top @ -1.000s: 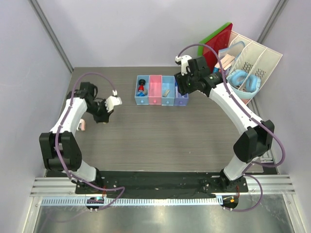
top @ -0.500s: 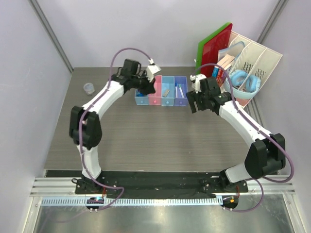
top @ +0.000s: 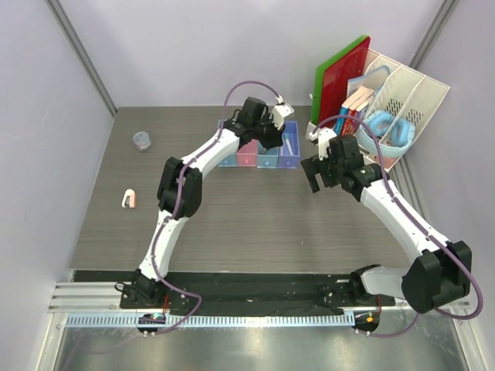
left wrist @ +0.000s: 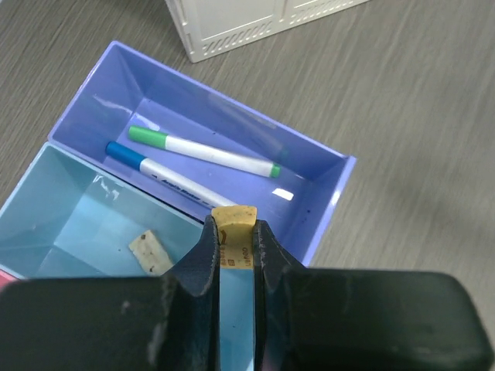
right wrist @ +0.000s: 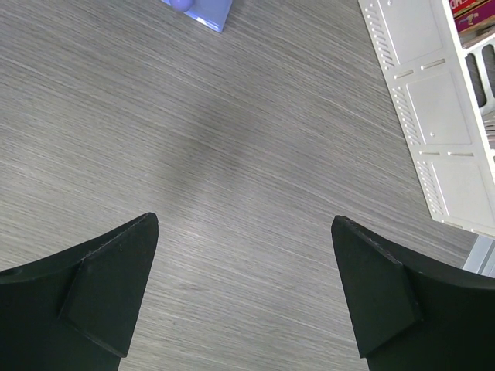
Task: Sort the stationery into containers
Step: Place the stationery in the storage box, then pick up the stationery from the corner of the board.
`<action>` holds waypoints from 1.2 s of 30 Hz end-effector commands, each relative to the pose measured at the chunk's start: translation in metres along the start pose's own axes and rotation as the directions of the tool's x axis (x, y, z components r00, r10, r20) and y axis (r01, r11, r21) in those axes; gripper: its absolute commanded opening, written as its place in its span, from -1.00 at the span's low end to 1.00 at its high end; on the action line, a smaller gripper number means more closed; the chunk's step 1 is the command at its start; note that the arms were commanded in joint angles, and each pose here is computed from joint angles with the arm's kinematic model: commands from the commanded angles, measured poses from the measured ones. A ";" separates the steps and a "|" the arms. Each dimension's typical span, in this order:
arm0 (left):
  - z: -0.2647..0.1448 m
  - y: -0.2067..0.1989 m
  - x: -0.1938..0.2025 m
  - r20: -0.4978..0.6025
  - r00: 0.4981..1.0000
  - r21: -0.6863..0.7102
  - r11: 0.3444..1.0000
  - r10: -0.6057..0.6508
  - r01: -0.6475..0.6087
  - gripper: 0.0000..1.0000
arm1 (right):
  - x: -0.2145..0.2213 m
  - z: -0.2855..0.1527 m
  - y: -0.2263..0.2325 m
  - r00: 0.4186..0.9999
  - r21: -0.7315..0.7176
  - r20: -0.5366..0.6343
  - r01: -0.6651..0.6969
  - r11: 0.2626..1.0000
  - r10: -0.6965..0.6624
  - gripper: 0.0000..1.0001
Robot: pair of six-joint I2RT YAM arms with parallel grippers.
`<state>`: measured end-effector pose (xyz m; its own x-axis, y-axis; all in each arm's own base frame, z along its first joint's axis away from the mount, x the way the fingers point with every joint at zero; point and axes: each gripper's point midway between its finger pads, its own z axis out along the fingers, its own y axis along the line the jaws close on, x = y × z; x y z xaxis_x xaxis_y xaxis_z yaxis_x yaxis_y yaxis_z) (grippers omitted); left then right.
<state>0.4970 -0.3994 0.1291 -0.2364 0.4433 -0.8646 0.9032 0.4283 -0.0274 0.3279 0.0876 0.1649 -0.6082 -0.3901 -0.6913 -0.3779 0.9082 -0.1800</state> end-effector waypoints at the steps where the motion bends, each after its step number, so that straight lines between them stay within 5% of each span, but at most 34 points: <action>1: 0.005 0.022 -0.016 0.038 0.999 -0.121 0.992 0.035 -0.030 -1.00 | -0.015 -0.014 -0.004 0.996 0.001 0.084 0.009 1.000 -0.009 0.99; 7: 0.003 0.044 0.003 -0.006 0.999 -0.243 0.969 0.054 -0.054 -1.00 | -0.018 -0.021 -0.003 0.994 -0.010 0.107 0.003 1.000 -0.002 0.99; 19: -0.008 0.048 0.001 0.010 1.000 -0.263 0.965 0.027 -0.023 -1.00 | -0.019 -0.019 -0.001 0.994 -0.023 0.105 -0.008 1.000 0.011 1.00; 20: -0.007 0.050 0.005 -0.001 1.000 -0.270 0.963 0.023 -0.023 -0.94 | -0.020 -0.019 -0.001 0.994 -0.023 0.106 -0.010 1.000 0.012 0.99; 22: -0.007 0.052 0.010 -0.015 1.000 -0.281 0.959 0.023 -0.026 -0.46 | -0.020 -0.019 -0.001 0.994 -0.023 0.105 -0.010 1.000 0.012 0.99; 23: -0.008 0.052 0.011 -0.018 1.000 -0.287 0.958 0.022 -0.026 -0.01 | -0.020 -0.019 -0.001 0.994 -0.023 0.105 -0.009 1.000 0.011 0.99; 26: -0.015 0.055 0.007 -0.016 0.999 -0.311 0.950 0.032 -0.036 0.52 | -0.019 -0.019 -0.002 0.995 -0.022 0.103 -0.008 1.000 0.011 0.99; 29: -0.029 0.062 -0.008 0.010 0.999 -0.341 0.940 0.035 -0.030 0.75 | -0.020 -0.018 -0.001 0.995 -0.025 0.103 -0.011 1.000 0.014 0.99; 36: -0.113 0.108 -0.055 0.035 0.999 -0.529 0.849 0.021 0.000 0.84 | -0.021 -0.020 -0.001 0.994 -0.026 0.109 0.001 1.000 0.002 0.99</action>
<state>0.5469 -0.3404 0.1211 -0.2753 0.4956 -0.8238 0.7125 0.6805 0.1713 0.3223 0.0896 0.1805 -0.5677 -0.3773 -0.7317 -0.3962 0.9043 -0.1590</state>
